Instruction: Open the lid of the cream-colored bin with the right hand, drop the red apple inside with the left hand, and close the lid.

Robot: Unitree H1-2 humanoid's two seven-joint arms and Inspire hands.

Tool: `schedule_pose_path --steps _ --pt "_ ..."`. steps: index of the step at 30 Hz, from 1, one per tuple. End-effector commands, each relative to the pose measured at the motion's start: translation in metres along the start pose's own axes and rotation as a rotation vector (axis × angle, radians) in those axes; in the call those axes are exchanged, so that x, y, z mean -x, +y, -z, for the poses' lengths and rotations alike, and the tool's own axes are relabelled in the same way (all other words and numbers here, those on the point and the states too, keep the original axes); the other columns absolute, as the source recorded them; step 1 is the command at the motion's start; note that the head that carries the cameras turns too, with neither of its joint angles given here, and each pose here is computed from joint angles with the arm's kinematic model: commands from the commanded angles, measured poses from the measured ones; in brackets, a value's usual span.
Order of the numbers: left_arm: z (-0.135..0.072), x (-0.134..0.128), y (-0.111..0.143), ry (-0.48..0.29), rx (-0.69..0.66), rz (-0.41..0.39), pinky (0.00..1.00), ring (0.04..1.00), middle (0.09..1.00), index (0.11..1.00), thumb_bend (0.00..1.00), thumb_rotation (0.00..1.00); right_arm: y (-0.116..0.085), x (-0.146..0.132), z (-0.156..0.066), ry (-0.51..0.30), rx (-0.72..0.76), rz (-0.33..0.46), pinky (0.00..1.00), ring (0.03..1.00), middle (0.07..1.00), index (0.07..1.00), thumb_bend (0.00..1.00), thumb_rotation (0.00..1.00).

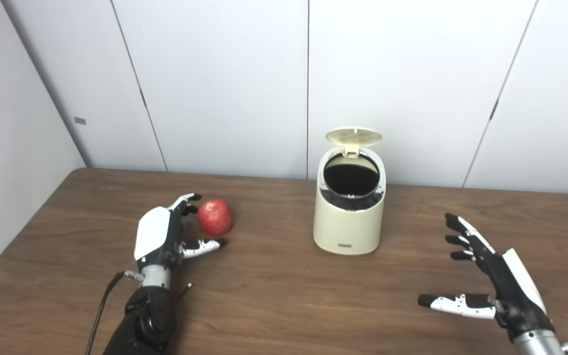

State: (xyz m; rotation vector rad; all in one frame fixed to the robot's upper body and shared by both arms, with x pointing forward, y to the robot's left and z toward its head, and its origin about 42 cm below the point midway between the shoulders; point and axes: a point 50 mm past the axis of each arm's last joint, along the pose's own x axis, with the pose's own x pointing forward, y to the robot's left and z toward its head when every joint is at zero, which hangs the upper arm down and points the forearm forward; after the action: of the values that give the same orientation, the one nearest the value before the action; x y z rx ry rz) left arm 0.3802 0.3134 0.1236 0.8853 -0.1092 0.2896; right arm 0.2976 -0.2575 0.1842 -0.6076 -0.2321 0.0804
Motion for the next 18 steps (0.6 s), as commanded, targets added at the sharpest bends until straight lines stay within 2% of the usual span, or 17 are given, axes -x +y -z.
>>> schedule_pose_path --steps 1,3,6,8,12,18 --pt "-0.005 -0.006 -0.004 -0.007 0.033 -0.002 0.59 0.708 0.678 0.777 0.83 0.16 -0.012 -0.002 -0.012 -0.054 0.016 0.032 0.74 0.842 0.903 0.906 0.77 0.15" --pt "-0.006 -0.007 -0.007 -0.013 0.053 -0.019 0.55 0.656 0.631 0.729 0.82 0.12 -0.012 -0.001 -0.013 -0.053 0.018 0.032 0.73 0.838 0.900 0.905 0.76 0.15" --pt "-0.008 -0.009 -0.010 -0.022 0.074 -0.039 0.46 0.550 0.487 0.596 0.58 0.02 -0.013 0.000 -0.014 -0.051 0.028 0.035 0.73 0.834 0.896 0.901 0.76 0.17" --pt "-0.008 -0.011 -0.011 -0.033 0.080 -0.050 0.41 0.490 0.452 0.545 0.53 0.00 -0.013 0.001 -0.014 -0.049 0.026 0.035 0.73 0.834 0.897 0.898 0.76 0.16" --pt "-0.010 -0.013 -0.015 -0.036 0.118 -0.077 0.36 0.424 0.462 0.499 0.52 0.00 -0.013 0.004 -0.015 -0.042 0.031 0.031 0.73 0.832 0.902 0.898 0.75 0.15" --pt "-0.009 -0.015 -0.023 -0.029 0.168 -0.082 0.39 0.422 0.461 0.498 0.52 0.00 -0.012 0.007 -0.015 -0.035 0.040 0.034 0.70 0.819 0.896 0.892 0.75 0.15"
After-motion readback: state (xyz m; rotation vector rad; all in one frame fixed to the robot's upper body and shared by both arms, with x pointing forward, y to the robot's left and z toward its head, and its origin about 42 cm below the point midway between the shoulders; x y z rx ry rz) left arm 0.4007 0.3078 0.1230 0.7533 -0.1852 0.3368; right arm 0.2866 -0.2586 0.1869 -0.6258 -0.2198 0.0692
